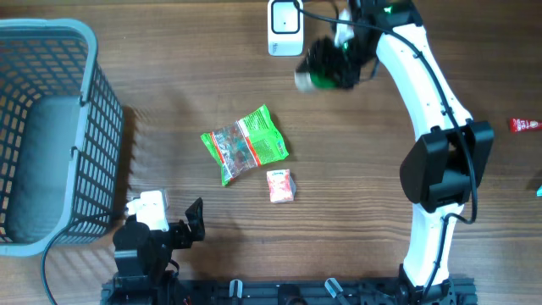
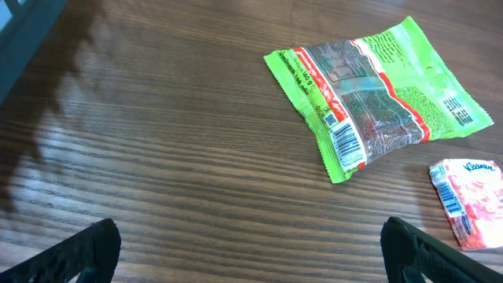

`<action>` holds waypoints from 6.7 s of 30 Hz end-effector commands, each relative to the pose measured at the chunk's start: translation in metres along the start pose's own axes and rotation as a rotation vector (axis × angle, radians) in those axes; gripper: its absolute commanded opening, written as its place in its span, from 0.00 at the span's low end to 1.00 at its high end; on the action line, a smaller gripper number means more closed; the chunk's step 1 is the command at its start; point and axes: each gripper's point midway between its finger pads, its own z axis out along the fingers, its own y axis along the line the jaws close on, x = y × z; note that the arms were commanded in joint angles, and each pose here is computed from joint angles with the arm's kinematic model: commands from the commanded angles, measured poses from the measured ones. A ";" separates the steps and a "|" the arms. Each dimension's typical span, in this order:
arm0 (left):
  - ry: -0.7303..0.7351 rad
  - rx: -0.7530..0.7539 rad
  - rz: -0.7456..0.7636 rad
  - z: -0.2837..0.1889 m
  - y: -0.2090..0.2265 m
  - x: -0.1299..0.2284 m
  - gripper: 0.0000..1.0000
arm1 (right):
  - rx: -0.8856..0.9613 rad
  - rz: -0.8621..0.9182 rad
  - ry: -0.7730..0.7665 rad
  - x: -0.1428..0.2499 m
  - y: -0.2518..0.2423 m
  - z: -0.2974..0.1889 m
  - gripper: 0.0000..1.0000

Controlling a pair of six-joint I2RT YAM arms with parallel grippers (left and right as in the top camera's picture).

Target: Scan the item barcode

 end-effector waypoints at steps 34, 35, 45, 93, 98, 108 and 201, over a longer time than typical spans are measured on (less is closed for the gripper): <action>0.001 -0.005 -0.008 0.002 0.002 0.002 1.00 | 0.477 -0.502 -0.948 -0.176 0.028 -0.045 0.53; 0.001 -0.006 -0.008 0.002 0.002 0.002 1.00 | 0.516 -0.473 -0.913 -0.174 0.009 -0.062 0.52; 0.000 -0.006 -0.008 0.002 0.002 0.002 1.00 | 0.526 0.382 -0.214 -0.040 -0.286 -0.150 0.49; 0.001 -0.006 -0.008 0.002 0.002 0.002 1.00 | 0.112 -0.819 0.318 0.105 0.034 0.141 1.00; 0.001 -0.005 -0.008 0.002 0.002 0.002 1.00 | 0.151 -0.766 0.423 0.116 -0.003 0.181 1.00; 0.001 -0.005 -0.008 0.002 0.002 0.002 1.00 | 0.198 -0.506 0.700 0.182 -0.041 0.204 0.04; 0.001 -0.006 -0.008 0.002 0.002 0.002 1.00 | 0.282 -0.976 0.635 0.175 -0.111 0.195 0.04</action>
